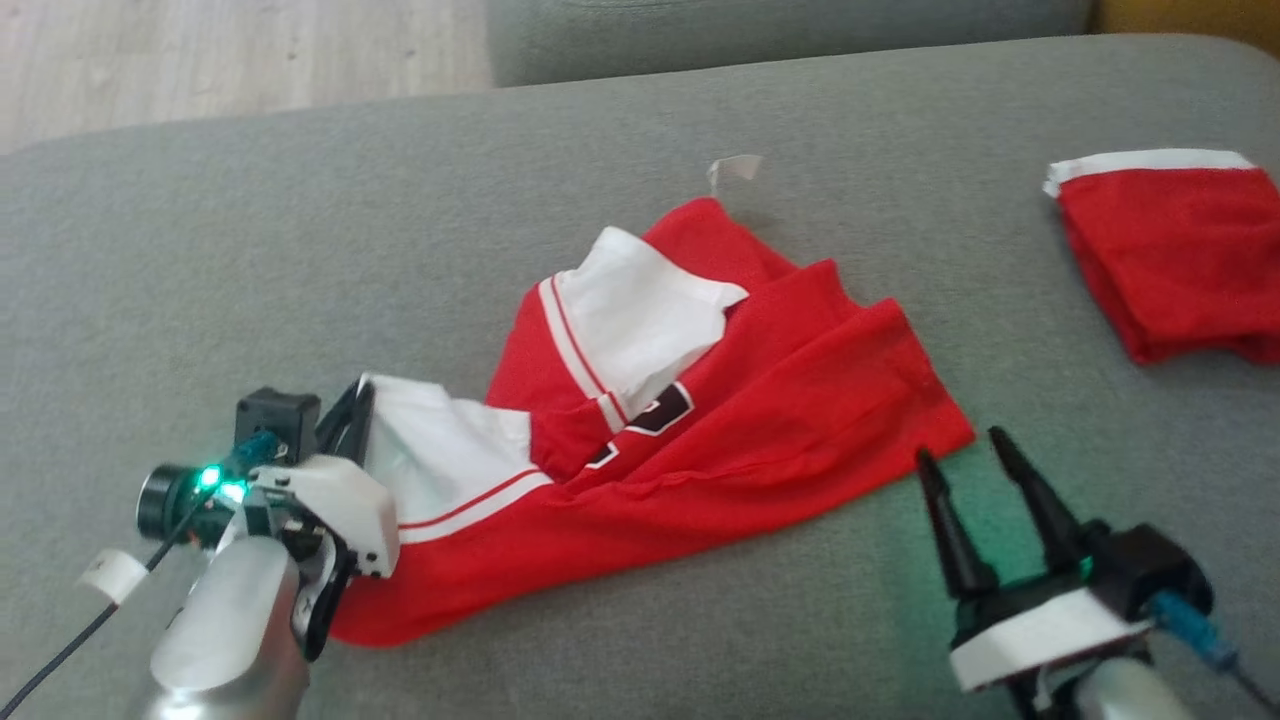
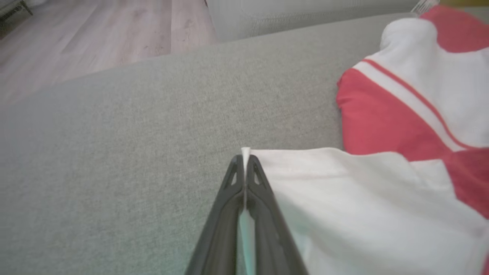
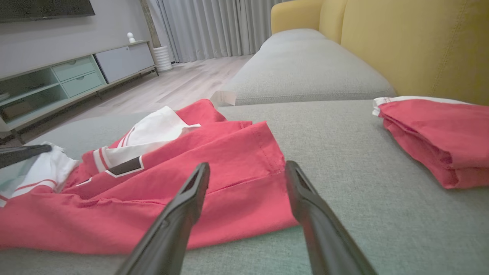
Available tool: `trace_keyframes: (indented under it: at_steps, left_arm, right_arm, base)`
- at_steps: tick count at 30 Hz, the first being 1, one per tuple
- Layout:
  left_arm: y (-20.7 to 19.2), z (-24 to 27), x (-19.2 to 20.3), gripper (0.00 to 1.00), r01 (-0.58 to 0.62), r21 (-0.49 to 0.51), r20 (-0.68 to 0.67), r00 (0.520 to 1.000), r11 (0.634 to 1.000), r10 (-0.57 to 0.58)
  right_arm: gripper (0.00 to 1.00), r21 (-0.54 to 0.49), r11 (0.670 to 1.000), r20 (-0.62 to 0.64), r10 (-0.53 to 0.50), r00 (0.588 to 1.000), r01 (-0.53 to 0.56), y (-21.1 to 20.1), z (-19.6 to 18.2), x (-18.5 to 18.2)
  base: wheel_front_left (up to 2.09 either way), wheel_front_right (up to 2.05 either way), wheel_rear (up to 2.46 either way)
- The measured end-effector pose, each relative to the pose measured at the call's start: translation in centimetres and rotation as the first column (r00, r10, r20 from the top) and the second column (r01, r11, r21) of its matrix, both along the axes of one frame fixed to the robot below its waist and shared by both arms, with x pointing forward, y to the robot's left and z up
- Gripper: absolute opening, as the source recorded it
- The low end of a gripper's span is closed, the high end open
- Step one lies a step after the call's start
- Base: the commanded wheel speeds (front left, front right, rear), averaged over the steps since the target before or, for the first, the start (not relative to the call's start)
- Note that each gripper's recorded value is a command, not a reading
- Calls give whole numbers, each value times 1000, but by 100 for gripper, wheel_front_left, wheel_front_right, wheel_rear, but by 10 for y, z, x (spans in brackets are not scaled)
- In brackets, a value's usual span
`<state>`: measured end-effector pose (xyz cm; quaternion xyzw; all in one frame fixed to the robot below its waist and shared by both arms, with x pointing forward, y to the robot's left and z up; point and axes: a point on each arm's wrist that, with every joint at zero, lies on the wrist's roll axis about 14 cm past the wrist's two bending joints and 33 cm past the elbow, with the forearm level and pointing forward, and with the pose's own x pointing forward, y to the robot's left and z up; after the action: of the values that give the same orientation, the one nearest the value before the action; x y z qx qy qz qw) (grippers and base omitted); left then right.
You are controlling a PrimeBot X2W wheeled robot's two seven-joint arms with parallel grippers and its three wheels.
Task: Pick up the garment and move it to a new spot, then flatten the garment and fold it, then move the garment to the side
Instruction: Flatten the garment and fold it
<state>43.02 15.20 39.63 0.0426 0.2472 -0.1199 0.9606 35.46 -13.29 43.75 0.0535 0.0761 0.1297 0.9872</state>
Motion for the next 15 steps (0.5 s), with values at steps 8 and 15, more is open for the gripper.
trace_keyframes:
  at_steps: [8, 15]
  left_arm:
    - [3, 26, 5, 0, -17, -27, 102, 995, 999, 20]
    - [10, 33, -1, 0, -34, -23, 122, 992, 999, 36]
  right_arm:
    - [100, -44, 996, -124, 77, 989, -83, -13, -25, 48]
    - [100, -70, 980, -291, 160, 943, -188, -6, -56, 49]
  base:
    - [0, 0, 0]
    - [0, 0, 0]
